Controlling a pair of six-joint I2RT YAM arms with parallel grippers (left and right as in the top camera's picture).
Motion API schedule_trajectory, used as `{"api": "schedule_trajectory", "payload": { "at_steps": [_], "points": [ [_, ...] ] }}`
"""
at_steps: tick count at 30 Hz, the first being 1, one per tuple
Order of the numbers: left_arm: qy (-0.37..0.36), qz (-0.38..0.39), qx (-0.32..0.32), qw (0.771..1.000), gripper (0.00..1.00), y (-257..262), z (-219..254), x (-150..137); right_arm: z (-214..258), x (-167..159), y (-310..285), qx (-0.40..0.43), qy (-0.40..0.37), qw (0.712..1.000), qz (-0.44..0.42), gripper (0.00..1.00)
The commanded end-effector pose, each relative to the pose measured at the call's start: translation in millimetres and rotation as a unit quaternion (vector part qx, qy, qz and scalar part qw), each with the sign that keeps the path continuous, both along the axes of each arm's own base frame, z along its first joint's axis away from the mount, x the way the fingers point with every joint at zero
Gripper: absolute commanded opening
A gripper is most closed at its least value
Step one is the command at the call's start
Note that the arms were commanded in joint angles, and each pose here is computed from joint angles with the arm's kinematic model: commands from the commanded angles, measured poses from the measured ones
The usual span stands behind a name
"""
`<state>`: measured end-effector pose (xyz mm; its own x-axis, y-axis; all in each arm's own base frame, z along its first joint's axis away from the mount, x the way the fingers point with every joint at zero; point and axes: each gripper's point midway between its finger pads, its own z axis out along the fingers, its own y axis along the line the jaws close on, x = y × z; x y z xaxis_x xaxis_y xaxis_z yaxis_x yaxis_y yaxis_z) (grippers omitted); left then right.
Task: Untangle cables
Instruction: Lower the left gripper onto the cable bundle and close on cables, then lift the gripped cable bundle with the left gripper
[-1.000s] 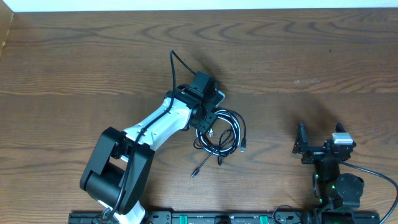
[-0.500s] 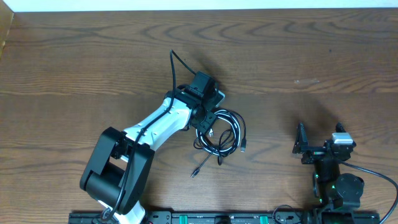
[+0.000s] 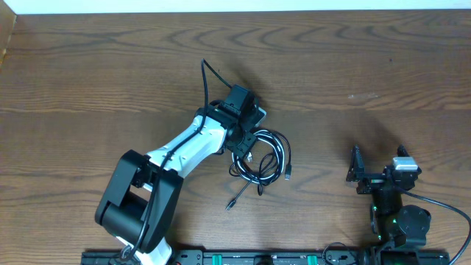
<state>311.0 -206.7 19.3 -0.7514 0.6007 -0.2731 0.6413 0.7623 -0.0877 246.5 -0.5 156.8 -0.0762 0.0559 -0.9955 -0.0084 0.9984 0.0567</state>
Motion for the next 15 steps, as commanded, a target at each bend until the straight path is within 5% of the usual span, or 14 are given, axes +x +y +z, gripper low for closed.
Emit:
{"api": "schedule_trajectory", "payload": {
  "at_steps": [1,6,10,13,15],
  "points": [
    [0.022,-0.003,0.010,1.000,0.52,2.9,-16.4,-8.5,0.1,-0.3,-3.1,0.006,-0.001,1.000,-0.009,0.99],
    [0.024,-0.003,0.011,1.000,0.51,3.1,-18.2,-8.9,0.0,-0.4,-3.1,0.006,-0.001,1.000,-0.009,0.99],
    [0.024,-0.003,0.011,1.000,0.33,3.1,-18.2,-9.0,-0.1,-0.3,-3.1,0.006,0.000,1.000,-0.009,0.99],
    [0.024,-0.003,0.011,1.000,0.08,3.1,-18.2,-9.0,0.1,-0.3,-3.1,0.006,-0.001,1.000,-0.009,0.99],
    [0.024,-0.003,0.011,1.000,0.08,3.1,-18.2,-9.0,0.0,-0.4,-3.1,0.006,-0.001,1.000,-0.009,0.99]
  ]
}}
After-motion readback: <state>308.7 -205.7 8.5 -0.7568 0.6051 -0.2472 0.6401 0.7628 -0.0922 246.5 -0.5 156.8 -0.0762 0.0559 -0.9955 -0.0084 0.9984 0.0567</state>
